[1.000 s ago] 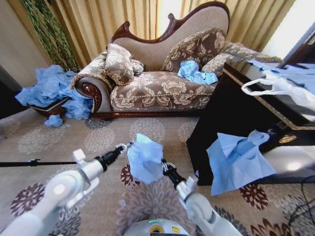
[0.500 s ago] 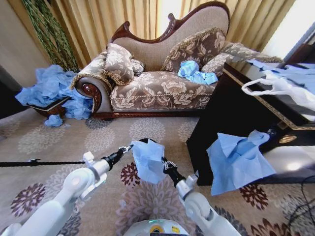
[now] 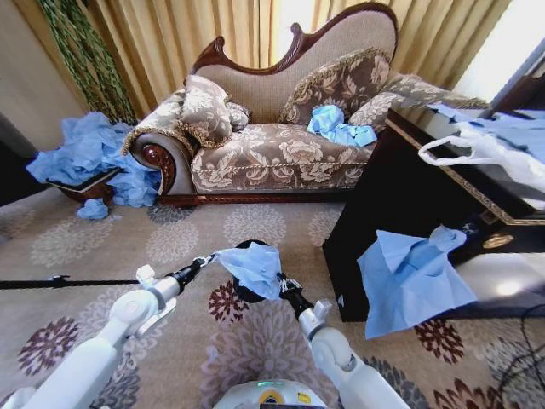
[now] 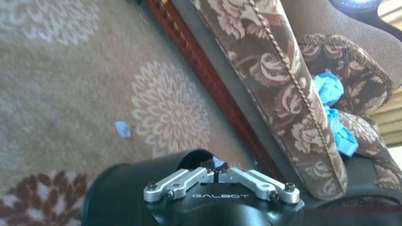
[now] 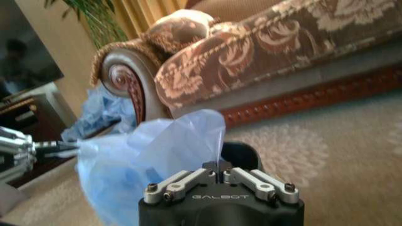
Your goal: Place a garbage bag over the trash bin.
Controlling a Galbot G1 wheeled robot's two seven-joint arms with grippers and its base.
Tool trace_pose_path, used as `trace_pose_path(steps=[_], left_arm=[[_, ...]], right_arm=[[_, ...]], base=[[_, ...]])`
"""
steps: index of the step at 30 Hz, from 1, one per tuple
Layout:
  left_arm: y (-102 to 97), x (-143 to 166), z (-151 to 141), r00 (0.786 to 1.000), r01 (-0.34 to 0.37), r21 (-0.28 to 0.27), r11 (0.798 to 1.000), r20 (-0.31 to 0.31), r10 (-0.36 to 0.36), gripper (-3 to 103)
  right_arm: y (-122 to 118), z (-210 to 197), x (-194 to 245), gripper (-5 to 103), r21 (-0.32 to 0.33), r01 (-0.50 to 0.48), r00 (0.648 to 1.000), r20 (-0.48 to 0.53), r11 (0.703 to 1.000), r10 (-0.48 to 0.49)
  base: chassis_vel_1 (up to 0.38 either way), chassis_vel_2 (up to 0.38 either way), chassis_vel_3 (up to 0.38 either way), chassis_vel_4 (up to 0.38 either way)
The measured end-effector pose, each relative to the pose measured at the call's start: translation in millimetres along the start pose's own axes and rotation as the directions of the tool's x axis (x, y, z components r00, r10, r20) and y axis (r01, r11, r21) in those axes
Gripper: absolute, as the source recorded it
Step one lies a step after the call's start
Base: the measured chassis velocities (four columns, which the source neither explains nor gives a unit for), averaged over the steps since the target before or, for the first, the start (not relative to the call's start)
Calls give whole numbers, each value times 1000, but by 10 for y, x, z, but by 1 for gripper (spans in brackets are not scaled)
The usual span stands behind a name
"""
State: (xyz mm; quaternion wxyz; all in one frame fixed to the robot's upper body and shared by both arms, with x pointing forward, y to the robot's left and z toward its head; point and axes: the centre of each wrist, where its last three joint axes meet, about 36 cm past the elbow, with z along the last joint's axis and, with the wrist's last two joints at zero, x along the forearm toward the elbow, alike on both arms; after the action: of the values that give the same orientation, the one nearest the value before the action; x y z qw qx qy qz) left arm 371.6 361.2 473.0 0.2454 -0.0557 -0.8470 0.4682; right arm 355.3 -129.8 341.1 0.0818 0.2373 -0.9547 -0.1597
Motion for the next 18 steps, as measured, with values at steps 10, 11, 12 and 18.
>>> trace_pose_path(steps=[10,11,12,18], left_arm=[[155,17,91,999,44,-138,989,1,-44,0],[171,35,101,999,40,-153,987,-2,-41,6],[171,35,101,999,40,-153,987,-2,-41,6],[170,93,55,1000,23,-182,983,10,-21,27]], right_arm=[[149,-240,-386,0,6,61,995,79,998,-61],[166,-236,-400,0,4,65,995,78,998,-65],[166,-236,-400,0,4,65,995,78,998,-65],[281,-184,-413,0,-13,79,995,68,997,-78]], base=[[0,0,0,0],[0,0,0,0],[0,0,0,0],[0,0,0,0]])
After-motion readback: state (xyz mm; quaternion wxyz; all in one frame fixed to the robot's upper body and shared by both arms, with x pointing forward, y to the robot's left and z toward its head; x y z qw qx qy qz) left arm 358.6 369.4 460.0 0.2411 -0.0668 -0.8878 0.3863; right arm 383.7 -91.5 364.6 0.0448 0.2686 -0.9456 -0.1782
